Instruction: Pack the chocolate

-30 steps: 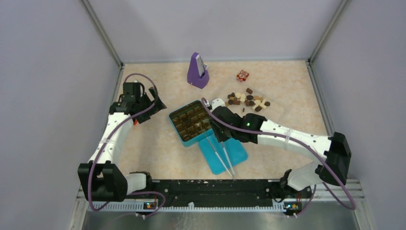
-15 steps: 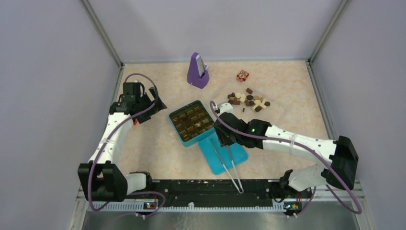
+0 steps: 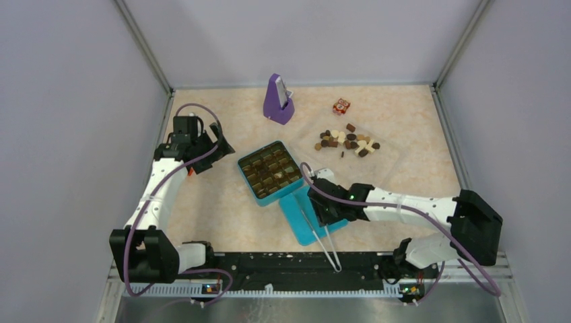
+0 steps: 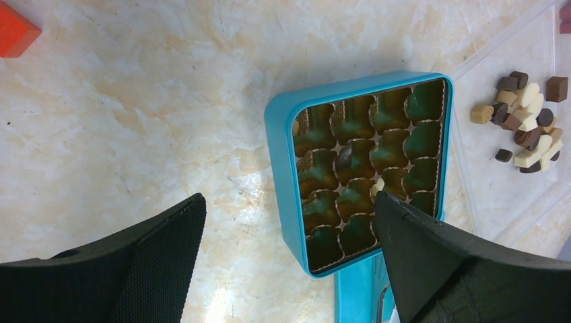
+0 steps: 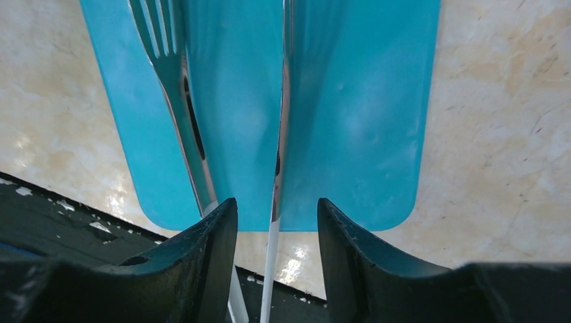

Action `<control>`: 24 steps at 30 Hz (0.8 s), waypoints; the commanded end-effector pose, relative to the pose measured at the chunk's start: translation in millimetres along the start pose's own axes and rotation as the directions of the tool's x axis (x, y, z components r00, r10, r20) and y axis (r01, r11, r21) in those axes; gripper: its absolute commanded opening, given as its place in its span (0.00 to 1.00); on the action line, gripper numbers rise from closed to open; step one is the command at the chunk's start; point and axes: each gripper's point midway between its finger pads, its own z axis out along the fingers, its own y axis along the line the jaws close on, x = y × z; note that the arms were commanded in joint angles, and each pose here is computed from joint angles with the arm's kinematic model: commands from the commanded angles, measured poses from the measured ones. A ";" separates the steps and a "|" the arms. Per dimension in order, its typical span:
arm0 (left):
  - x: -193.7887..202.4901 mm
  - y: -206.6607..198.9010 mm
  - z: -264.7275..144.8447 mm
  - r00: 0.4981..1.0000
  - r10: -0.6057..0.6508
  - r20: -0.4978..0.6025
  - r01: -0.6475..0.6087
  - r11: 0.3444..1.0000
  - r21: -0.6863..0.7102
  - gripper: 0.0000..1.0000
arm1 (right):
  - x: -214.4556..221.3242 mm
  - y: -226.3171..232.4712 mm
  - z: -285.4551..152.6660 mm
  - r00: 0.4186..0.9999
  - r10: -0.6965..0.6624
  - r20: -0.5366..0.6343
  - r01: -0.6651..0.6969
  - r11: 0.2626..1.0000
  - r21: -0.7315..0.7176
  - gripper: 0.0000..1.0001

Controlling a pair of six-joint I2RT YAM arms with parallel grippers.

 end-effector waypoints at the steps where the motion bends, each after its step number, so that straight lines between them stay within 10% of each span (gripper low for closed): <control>1: -4.9 -4.2 -1.0 1.000 0.003 0.027 -0.004 1.000 0.028 0.99 | 17.3 15.4 11.6 0.999 0.023 -0.033 -0.025 0.998 -0.054 0.45; 14: -3.6 -3.6 -0.7 1.000 0.004 0.025 -0.005 1.000 0.029 0.99 | 12.1 -3.1 6.1 1.000 -0.015 -0.008 0.016 0.998 0.067 0.04; 24: -2.1 -5.5 2.6 1.000 0.003 0.012 -0.004 0.999 0.040 0.99 | 22.3 -0.3 20.4 0.999 -0.021 -0.051 0.024 0.998 0.061 0.22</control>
